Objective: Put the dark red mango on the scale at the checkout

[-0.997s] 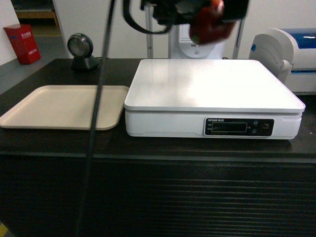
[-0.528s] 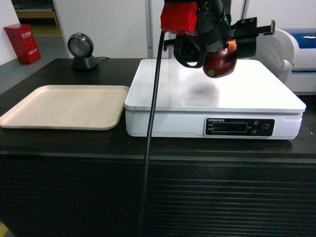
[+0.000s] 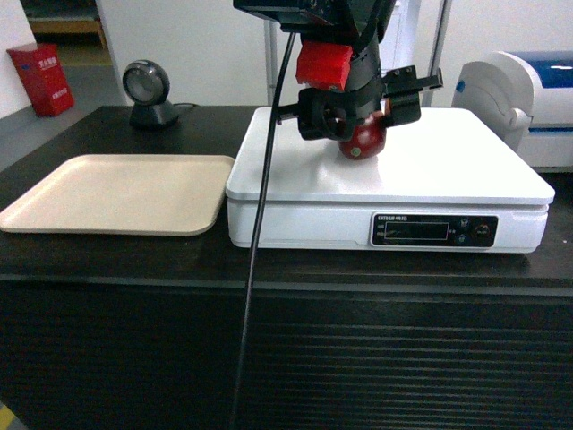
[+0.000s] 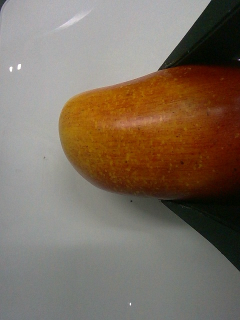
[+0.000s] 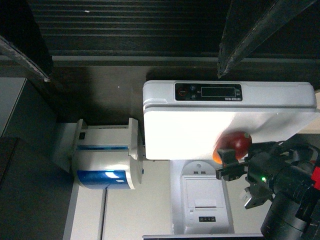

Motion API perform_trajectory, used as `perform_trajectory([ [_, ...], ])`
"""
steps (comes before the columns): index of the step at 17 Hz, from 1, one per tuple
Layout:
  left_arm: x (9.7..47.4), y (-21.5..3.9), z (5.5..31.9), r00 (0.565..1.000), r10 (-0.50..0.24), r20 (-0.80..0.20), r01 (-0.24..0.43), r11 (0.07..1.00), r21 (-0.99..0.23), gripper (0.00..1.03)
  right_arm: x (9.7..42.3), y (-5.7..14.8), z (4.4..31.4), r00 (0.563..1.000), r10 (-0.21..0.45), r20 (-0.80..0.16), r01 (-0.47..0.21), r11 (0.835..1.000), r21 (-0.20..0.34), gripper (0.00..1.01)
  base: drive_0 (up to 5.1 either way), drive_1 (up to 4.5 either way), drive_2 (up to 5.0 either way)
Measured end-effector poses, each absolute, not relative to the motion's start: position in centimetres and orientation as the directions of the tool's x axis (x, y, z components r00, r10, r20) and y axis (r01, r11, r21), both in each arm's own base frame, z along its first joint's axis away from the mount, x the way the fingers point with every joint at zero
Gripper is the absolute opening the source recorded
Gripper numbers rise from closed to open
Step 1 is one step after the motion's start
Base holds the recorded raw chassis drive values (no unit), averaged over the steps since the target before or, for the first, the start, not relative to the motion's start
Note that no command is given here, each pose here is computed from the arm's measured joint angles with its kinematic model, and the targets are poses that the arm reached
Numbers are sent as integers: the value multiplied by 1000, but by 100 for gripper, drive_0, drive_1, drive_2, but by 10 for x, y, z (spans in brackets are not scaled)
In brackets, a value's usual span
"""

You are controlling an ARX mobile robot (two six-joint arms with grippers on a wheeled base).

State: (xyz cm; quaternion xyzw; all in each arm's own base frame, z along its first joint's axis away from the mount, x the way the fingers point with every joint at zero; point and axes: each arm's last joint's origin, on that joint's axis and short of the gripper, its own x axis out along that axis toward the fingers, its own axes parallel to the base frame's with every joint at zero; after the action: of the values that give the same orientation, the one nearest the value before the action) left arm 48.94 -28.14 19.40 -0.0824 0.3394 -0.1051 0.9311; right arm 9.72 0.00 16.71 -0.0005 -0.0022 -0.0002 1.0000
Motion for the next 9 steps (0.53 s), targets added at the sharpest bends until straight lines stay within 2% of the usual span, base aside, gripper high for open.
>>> perform_trajectory([
  [5, 491, -277, 188, 749, -251, -613, 137, 964, -227, 99, 97, 0, 167, 1000, 0, 4, 0, 1000, -1, 98, 0, 0, 0],
  [7, 489, -276, 187, 750, -259, -608, 149, 963, -227, 97, 97, 0, 167, 1000, 0, 4, 0, 1000, -1, 98, 0, 0, 0],
  [9, 488, -275, 196, 769, -273, -578, 176, 960, -219, 98, 97, 0, 167, 1000, 0, 4, 0, 1000, -1, 98, 0, 0, 0],
])
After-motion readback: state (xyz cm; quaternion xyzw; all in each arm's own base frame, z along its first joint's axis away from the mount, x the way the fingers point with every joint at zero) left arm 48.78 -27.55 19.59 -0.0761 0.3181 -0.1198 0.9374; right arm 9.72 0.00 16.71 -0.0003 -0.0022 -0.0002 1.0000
